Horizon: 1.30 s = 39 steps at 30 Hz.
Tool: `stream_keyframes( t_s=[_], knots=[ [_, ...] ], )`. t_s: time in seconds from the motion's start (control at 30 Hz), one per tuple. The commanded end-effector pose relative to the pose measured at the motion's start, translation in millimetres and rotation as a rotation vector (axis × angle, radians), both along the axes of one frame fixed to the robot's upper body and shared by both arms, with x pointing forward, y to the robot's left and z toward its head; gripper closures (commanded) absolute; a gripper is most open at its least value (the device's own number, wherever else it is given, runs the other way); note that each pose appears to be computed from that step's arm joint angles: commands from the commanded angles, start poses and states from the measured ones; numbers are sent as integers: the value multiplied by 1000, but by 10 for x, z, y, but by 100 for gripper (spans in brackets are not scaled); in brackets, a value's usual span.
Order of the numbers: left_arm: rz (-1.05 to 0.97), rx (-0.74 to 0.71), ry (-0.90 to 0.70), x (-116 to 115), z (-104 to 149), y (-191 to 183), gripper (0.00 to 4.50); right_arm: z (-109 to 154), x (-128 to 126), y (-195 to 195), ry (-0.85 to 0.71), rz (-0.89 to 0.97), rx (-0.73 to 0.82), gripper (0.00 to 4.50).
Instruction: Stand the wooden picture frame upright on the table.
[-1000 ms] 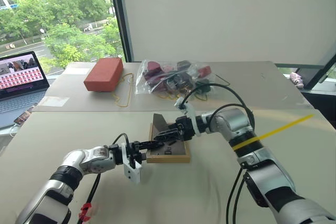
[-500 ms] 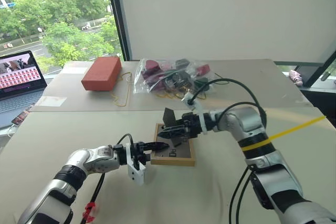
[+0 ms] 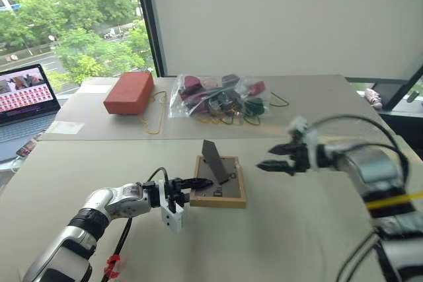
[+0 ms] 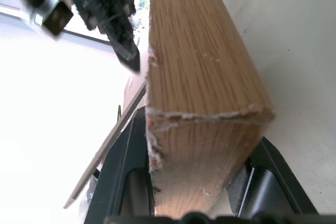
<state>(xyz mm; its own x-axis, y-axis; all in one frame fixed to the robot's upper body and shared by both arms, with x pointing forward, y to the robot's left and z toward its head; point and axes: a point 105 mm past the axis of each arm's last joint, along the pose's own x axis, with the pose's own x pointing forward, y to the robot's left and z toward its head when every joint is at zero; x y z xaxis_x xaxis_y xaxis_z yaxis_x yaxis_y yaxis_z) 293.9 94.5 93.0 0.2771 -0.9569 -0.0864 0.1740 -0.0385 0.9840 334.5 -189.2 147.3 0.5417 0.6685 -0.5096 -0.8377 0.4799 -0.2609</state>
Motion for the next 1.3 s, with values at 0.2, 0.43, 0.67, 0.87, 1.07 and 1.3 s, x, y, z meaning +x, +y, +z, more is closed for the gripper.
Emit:
stream_keyframes(
  t_s=[0.2, 0.43, 0.67, 0.87, 1.07, 1.3],
  knots=[
    [28, 69, 79, -55, -224, 102, 330, -286, -713, 801, -756, 572, -378, 8],
    [18, 67, 85, -75, -195, 97, 330, -198, -555, 1196, -1040, 546, -361, 8],
    [22, 66, 87, -61, -161, 107, 330, -197, -586, 1272, -1063, 570, -322, 69],
    [34, 66, 97, -50, -167, 118, 330, -150, -567, 1220, -1068, 532, -309, 279],
    [66, 34, 111, -2, -132, 117, 330, -82, -551, 1218, -1065, 505, -281, 327],
    [193, -218, 154, 73, 266, 281, 56, 55, -502, 1167, -1009, 458, -224, 327]
  ],
)
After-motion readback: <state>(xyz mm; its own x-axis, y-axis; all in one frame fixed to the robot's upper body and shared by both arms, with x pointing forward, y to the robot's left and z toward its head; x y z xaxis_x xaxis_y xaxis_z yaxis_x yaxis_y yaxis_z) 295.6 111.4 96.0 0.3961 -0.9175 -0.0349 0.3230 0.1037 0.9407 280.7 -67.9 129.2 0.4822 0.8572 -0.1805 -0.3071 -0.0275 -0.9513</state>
